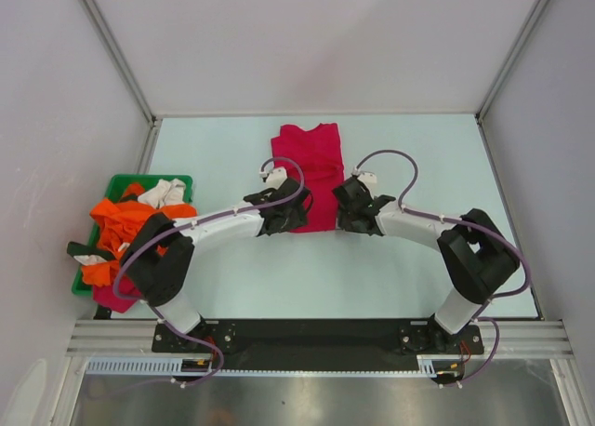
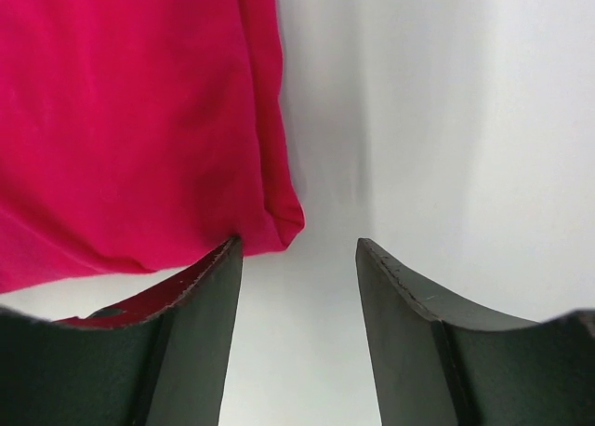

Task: Fold and stack the t-shirts
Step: Grab one side of the 2/3 rectangular tshirt with both arms

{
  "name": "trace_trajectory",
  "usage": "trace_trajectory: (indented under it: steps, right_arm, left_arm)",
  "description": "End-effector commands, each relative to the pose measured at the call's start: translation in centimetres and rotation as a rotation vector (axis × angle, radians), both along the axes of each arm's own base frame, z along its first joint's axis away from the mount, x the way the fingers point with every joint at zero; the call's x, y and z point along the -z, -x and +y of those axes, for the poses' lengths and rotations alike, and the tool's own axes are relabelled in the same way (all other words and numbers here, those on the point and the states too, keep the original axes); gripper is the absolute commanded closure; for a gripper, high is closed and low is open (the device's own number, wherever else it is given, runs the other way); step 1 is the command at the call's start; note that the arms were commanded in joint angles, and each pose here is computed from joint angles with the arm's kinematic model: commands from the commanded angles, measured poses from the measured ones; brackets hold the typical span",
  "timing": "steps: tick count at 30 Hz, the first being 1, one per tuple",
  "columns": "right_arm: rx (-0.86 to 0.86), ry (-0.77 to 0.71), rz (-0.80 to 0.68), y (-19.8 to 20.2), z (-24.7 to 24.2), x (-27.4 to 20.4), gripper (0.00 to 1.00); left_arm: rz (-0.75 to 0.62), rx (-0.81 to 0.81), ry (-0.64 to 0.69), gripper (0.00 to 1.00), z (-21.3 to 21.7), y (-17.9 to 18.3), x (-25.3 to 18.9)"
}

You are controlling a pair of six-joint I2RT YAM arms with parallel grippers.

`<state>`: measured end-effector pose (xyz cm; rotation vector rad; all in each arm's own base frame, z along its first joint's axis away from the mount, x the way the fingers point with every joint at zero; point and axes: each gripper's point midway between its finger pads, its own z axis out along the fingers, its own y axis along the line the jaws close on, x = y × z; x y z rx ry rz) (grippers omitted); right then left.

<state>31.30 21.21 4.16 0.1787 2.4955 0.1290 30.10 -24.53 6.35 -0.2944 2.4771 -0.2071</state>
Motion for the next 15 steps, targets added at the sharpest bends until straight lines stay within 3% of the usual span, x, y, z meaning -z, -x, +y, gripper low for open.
trace_trajectory:
  steps: [1, 15]
  right_arm:
    - [0.011, -0.022, -0.005, -1.0, 0.3, 0.6, 0.44]
    - [0.008, 0.0, 0.072, -0.4, -0.1, 3.6, 0.55]
  left_arm:
    - [0.001, 0.0, 0.056, 0.35, -1.6, -0.5, 0.3]
    - [0.079, 0.004, 0.037, 0.35, -1.8, 0.1, 3.3]
